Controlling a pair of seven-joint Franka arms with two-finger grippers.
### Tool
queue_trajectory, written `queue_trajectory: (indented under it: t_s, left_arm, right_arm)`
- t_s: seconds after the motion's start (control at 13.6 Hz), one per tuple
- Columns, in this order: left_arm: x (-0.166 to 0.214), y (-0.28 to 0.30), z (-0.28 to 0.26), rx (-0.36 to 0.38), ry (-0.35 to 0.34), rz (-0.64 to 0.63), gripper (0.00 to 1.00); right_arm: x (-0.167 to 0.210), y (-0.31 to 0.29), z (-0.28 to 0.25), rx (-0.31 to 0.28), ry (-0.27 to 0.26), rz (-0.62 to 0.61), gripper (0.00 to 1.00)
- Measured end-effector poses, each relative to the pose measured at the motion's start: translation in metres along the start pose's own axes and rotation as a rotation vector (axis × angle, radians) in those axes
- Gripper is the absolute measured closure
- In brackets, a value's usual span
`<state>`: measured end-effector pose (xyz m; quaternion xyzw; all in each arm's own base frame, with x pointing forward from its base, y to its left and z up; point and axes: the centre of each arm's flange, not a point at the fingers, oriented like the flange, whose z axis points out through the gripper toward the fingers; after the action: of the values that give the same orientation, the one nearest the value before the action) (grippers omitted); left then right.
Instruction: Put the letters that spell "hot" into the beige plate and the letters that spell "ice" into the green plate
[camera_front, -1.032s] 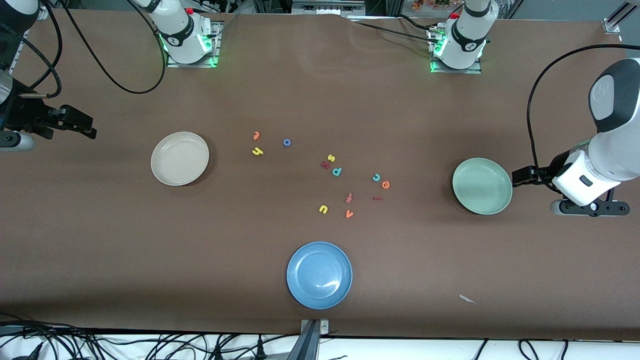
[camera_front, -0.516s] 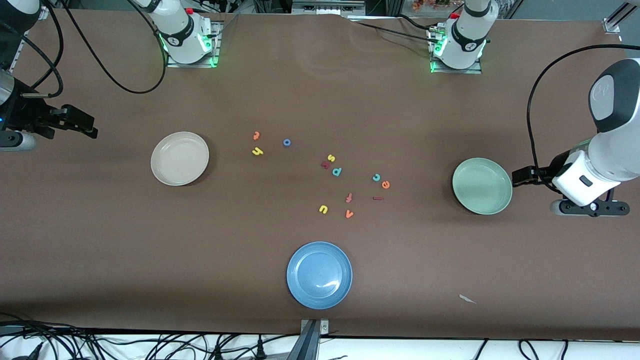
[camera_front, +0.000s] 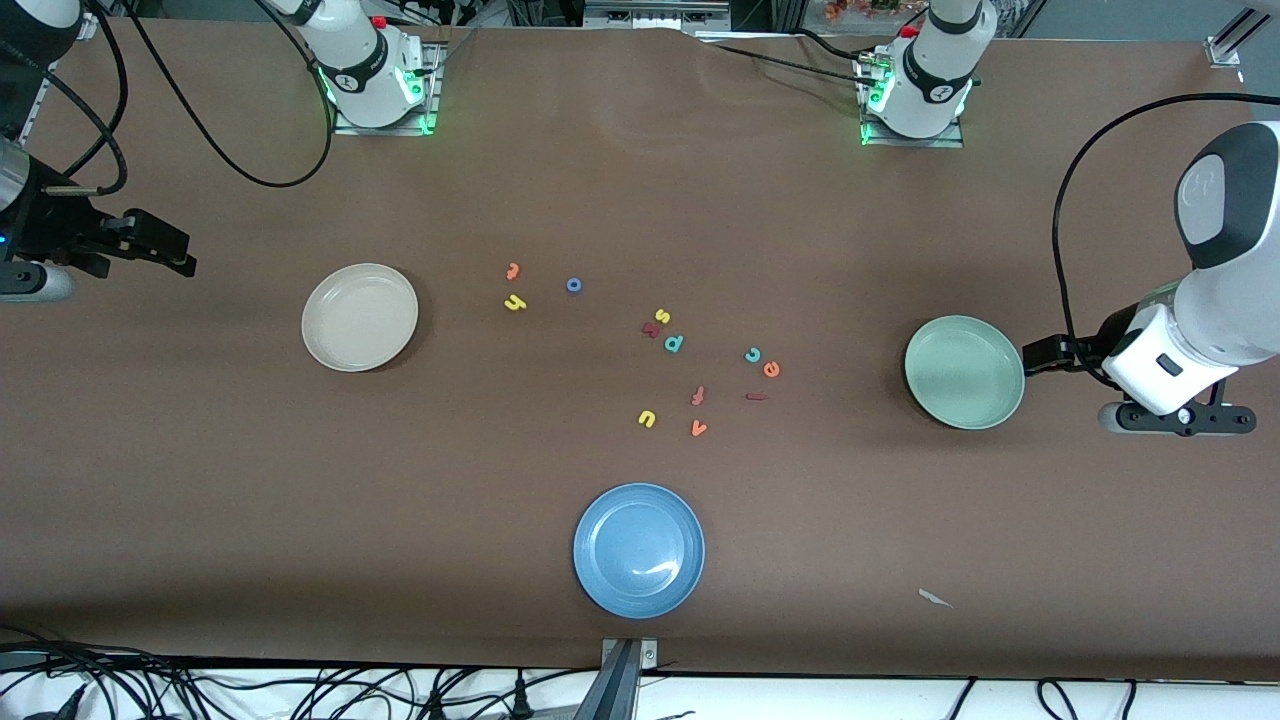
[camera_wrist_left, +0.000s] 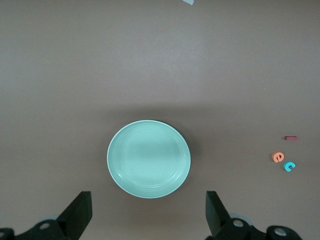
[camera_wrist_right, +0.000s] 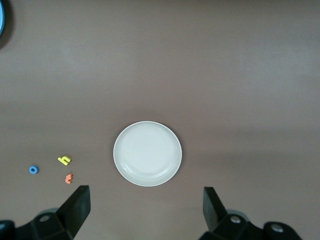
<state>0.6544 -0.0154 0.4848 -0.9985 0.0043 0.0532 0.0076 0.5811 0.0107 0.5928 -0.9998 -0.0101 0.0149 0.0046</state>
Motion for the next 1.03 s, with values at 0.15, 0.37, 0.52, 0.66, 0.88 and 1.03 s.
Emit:
queue_trajectory:
  t_s: [0.15,0.37,0.52,0.66,0.88,1.03]
  left_arm:
    - [0.001,-0.003,0.0,0.0,0.006,-0.004,0.0]
    - [0.001,-0.013,-0.001,-0.001,0.01,-0.02,0.0]
    - [0.001,-0.013,-0.001,-0.002,0.01,-0.02,0.0]
    - [0.001,-0.012,-0.001,-0.002,0.01,-0.019,0.0]
    - [0.001,-0.012,0.0,-0.002,0.008,-0.018,0.0]
    - [0.001,-0.01,0.0,-0.002,0.008,-0.016,0.0]
  right_arm:
    - [0.0,0.0,0.0,0.0,-0.001,-0.001,0.0]
    - [0.0,-0.001,0.0,0.0,-0.003,-0.003,0.0]
    - [0.0,-0.002,0.0,0.0,-0.004,-0.003,0.0]
    - [0.0,-0.002,0.0,0.0,-0.004,-0.003,0.0]
    - [0.0,-0.002,0.0,0.0,-0.005,-0.003,0.0]
    - [-0.001,-0.002,0.0,0.0,-0.005,-0.003,0.0]
